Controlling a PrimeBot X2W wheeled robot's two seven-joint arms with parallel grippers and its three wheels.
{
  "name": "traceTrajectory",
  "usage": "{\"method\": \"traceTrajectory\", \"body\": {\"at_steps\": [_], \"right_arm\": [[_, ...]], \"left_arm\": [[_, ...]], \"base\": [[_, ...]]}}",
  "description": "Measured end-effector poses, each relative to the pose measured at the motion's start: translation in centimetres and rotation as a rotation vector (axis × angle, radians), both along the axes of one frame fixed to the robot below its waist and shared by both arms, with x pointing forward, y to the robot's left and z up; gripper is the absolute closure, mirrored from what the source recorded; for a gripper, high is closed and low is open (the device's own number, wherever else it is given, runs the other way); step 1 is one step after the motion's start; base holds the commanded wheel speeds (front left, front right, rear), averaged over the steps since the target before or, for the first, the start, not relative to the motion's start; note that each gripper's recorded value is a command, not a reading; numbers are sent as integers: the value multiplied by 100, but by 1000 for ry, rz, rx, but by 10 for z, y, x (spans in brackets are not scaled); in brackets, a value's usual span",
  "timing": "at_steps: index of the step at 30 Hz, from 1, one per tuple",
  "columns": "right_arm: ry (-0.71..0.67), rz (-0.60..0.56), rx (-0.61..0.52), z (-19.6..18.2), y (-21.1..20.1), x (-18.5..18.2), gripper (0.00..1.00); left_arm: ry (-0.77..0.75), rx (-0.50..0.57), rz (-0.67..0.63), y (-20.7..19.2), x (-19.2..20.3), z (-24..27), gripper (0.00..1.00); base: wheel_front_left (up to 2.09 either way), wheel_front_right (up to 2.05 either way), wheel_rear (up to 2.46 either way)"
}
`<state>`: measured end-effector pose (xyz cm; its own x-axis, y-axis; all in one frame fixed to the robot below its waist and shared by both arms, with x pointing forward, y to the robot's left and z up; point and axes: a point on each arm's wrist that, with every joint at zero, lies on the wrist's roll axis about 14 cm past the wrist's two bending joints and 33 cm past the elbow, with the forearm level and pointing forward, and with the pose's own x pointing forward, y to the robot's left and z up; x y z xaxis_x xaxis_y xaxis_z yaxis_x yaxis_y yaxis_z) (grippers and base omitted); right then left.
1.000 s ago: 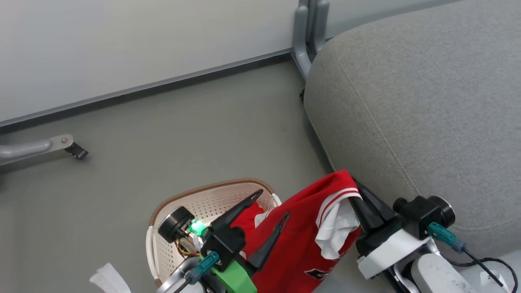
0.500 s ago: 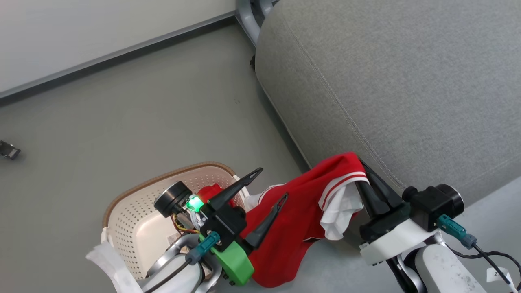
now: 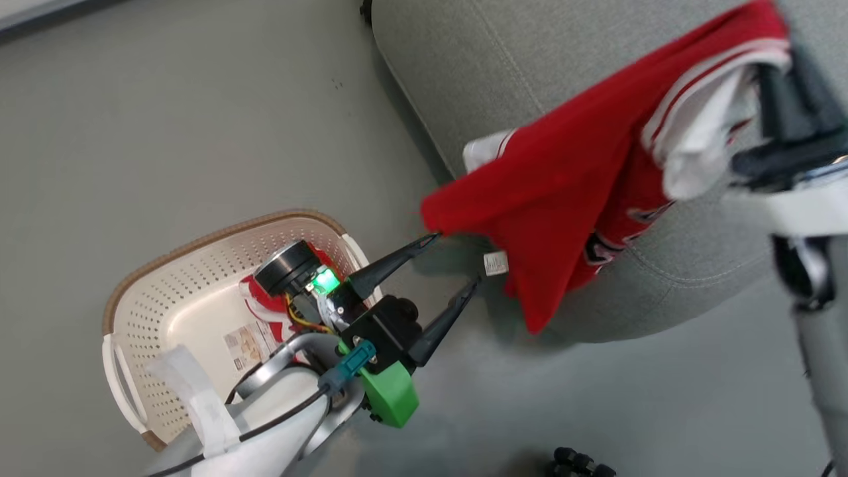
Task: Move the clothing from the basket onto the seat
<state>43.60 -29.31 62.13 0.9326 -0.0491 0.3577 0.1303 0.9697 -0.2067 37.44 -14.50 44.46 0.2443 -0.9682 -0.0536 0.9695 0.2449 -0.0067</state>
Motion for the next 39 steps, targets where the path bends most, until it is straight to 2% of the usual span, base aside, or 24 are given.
{"method": "traceTrajectory", "body": {"at_steps": [7,12,16,20,24,25,26,31,34,35,36,37,39], "right_arm": [[-162,-82,-213,91,-62,56,100],[-266,-106,-324,153,-73,98,100],[-314,-127,-396,180,-73,123,100],[-328,-155,-403,182,-78,149,100],[-198,-180,-339,121,-99,180,100],[-131,-191,-302,89,-109,186,100],[28,-225,-227,12,-129,186,100],[294,-293,-33,-126,-147,142,100],[382,-332,51,-172,-145,105,100],[398,-349,74,-182,-145,95,94],[425,-369,104,-196,-143,81,55],[444,-392,127,-206,-142,67,0],[469,-421,144,-217,-138,47,0]], "left_arm": [[28,-4,-11,-3,20,-23,0],[70,12,0,4,30,-50,0],[93,15,11,8,38,-65,0],[118,27,25,13,44,-82,0],[143,35,51,21,48,-95,0],[153,38,58,23,48,-98,0],[165,37,72,27,47,-100,0],[169,67,119,41,51,-105,0],[154,70,150,47,56,-101,0],[152,67,161,48,57,-100,0],[152,62,177,50,58,-97,0],[149,54,192,51,60,-94,0],[145,40,215,52,63,-89,0]], "base": [[0,0,0],[0,0,0],[0,0,0],[0,0,0],[0,0,0],[0,0,0],[0,0,0],[0,0,0],[0,0,0],[0,0,0],[0,0,0],[0,0,0],[0,0,0]]}}
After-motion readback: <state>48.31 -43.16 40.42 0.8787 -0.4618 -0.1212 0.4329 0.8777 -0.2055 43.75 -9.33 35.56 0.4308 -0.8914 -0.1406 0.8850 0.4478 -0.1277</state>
